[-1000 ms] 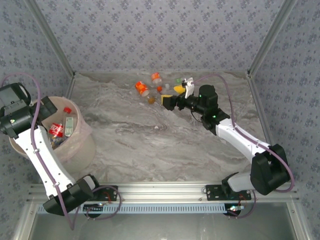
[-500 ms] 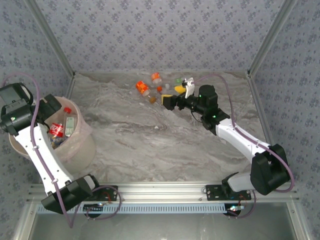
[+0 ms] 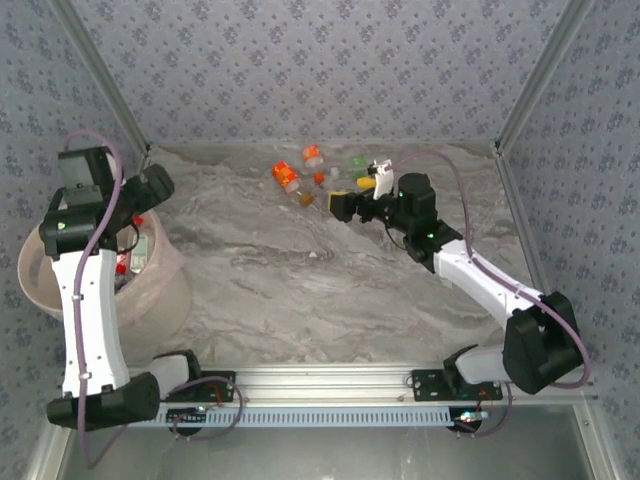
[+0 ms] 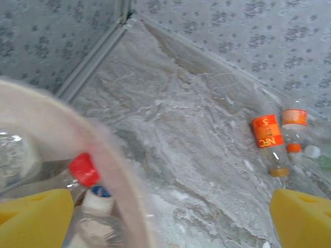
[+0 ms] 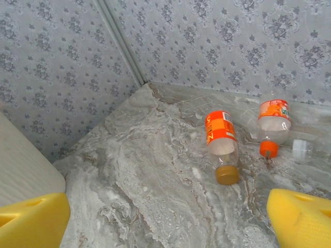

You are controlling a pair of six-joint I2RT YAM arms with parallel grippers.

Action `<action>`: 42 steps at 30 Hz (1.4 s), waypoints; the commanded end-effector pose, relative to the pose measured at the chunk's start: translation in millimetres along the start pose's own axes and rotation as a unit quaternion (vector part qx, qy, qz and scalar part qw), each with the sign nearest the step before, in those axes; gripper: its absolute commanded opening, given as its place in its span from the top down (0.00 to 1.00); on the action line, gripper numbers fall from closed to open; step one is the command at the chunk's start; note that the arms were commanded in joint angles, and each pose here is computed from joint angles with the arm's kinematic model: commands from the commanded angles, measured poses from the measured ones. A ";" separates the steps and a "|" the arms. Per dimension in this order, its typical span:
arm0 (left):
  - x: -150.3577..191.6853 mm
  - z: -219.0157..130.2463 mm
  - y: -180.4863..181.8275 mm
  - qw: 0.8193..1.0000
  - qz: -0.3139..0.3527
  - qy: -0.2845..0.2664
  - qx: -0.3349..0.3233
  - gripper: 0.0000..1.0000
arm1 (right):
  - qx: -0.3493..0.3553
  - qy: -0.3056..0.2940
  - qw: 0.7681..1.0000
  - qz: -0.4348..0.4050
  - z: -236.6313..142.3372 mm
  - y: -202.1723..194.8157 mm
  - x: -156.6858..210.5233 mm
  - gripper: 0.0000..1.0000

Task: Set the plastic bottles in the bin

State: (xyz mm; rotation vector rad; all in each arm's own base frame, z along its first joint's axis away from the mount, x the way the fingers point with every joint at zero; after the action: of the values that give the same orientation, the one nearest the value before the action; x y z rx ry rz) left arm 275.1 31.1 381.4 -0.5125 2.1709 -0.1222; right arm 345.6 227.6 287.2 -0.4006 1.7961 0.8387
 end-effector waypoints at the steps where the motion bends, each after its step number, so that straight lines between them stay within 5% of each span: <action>1: -19.0 -3.9 -31.9 0.999 0.007 -0.046 0.019 0.02 | 0.035 -0.005 0.999 0.006 -10.9 -8.6 -2.0 0.00; 11: -1.9 41.1 -158.6 0.989 0.066 -0.076 0.108 0.02 | 0.157 -0.024 0.983 0.090 -37.8 -59.9 10.5 0.00; 17: 21.3 107.1 -206.7 0.990 0.043 -0.019 0.130 0.02 | 0.189 -0.019 0.972 0.135 -52.4 -77.7 16.0 0.00; 28: 77.5 231.9 -244.6 0.992 0.031 0.077 0.092 0.02 | 0.195 -0.007 0.970 0.141 -66.9 -76.4 17.8 0.00; 42: 115.0 334.7 -248.8 0.996 -0.003 0.091 -0.007 0.03 | 0.212 -0.006 0.968 0.131 -80.0 -73.7 8.7 0.00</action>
State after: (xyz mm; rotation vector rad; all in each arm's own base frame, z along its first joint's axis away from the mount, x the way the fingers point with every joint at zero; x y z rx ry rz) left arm 549.6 -212.8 162.0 -0.4825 2.3567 -0.2152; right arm 336.3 127.3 255.1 0.1089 1.9998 0.6334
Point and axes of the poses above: each hand's point on the last joint's axis, 136 mm out from that joint toward the fingers, its own z axis out along the fingers, its own y axis along the line the jaws close on, x = y × z, the point moved 3 cm from there along -z, back along the fingers, and after that the axes turned 2 degrees about z, right-handed, at the moved point
